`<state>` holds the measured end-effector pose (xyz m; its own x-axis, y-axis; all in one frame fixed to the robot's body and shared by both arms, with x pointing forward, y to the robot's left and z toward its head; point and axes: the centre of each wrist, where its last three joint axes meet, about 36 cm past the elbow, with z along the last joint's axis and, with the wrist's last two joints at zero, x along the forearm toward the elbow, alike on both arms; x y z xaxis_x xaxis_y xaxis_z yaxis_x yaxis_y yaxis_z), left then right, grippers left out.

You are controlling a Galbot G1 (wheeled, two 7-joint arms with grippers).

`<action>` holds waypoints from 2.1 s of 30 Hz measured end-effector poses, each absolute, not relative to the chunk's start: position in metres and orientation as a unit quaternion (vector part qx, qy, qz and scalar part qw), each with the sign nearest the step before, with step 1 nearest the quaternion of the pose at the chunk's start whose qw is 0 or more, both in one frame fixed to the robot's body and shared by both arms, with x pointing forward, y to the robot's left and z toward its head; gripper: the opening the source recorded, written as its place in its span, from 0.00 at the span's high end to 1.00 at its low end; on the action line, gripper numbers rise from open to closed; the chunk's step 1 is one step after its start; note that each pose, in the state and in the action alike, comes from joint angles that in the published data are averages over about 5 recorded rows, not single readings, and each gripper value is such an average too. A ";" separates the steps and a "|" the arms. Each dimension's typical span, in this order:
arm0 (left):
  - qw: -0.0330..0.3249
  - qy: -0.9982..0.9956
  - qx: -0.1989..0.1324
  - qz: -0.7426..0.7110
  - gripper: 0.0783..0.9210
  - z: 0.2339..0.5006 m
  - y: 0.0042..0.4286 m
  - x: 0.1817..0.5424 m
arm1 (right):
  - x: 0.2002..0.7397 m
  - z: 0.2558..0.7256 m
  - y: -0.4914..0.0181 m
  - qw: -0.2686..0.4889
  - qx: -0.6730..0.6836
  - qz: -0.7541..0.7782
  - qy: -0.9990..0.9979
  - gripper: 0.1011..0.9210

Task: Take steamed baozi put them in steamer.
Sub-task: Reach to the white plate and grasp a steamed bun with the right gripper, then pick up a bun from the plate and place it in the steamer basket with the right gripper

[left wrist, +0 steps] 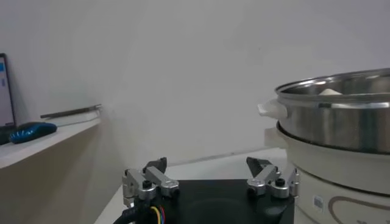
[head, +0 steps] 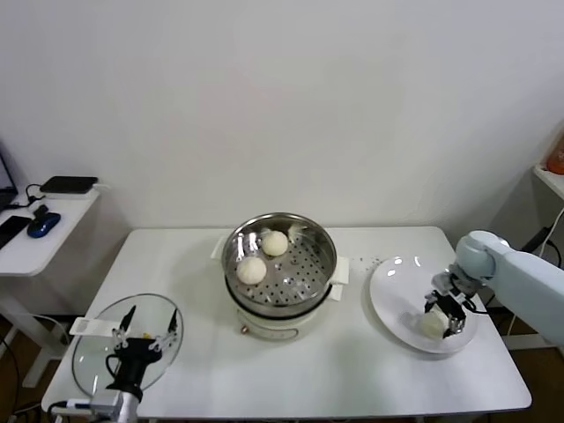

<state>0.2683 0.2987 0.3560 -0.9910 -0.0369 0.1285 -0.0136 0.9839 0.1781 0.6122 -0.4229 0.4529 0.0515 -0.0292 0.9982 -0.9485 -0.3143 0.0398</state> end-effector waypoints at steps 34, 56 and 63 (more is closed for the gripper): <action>0.061 -0.994 0.018 -0.088 0.12 0.358 0.297 0.265 | 0.616 0.679 -0.252 0.180 0.630 0.702 -0.279 0.31; 0.062 -0.994 0.030 -0.087 0.12 0.363 0.299 0.261 | 0.596 0.699 -0.048 0.006 0.593 0.803 -0.053 0.32; 0.065 -0.993 0.036 -0.087 0.12 0.363 0.300 0.259 | 0.586 0.674 -0.011 -0.021 0.597 0.802 -0.012 0.33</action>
<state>0.2586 0.3001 0.3627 -0.9889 -0.0820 0.1235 -0.0592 0.9822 0.1783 0.5856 -0.0109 0.6738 -0.2856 -0.0480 0.9571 0.0192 -0.9988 -0.0444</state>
